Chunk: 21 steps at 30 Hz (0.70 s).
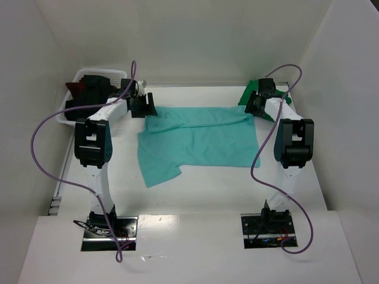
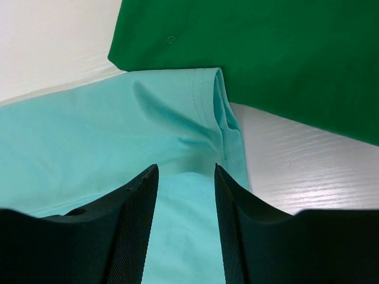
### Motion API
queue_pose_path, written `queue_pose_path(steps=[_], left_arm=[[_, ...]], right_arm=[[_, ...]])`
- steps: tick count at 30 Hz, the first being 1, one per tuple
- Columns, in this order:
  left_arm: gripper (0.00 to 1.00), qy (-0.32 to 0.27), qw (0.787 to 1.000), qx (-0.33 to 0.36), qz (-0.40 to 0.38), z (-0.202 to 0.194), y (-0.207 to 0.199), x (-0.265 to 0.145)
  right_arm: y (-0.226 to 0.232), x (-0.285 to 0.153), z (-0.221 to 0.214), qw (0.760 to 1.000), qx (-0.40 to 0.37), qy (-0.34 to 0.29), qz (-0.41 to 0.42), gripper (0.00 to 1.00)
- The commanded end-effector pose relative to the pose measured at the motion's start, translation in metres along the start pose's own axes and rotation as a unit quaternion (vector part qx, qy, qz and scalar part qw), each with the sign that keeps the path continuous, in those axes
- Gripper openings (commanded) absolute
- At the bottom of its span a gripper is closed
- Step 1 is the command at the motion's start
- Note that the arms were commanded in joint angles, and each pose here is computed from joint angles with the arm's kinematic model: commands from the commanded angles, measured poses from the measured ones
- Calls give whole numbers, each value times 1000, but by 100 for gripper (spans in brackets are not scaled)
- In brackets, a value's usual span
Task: Fold and stack the t-shirts
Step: Fold the flattened tshirt in 1/3 of the way
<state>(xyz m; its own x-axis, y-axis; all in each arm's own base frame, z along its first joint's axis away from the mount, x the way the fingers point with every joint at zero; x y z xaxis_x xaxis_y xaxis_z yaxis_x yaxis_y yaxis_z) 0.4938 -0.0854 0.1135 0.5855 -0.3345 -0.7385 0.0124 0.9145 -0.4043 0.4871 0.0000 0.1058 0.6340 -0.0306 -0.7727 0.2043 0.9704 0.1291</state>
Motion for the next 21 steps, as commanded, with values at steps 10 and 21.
queue_pose_path(steps=[10,21], left_arm=[[67,-3,1000,22,-5,9,-11,10],[60,4,1000,10,-8,-6,-14,-10]], right_arm=[[2,-2,15,999,14,-27,12,48],[1,1,11,1000,9,-18,10,48]])
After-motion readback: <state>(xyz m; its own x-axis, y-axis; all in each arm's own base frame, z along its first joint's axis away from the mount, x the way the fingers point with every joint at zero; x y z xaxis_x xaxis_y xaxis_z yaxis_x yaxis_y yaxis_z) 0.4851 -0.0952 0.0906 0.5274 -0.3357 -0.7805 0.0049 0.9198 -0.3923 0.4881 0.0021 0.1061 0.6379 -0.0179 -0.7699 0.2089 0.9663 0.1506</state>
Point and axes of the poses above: each gripper's point midway between its finger pads, its own x axis out along the fingers, its own y axis along the line the jaws close on, z = x × y, the point moved 4 cm from there along -x, back along the fingers, and after that the axes turned 5 degrees about -x, right-handed, at the moved point
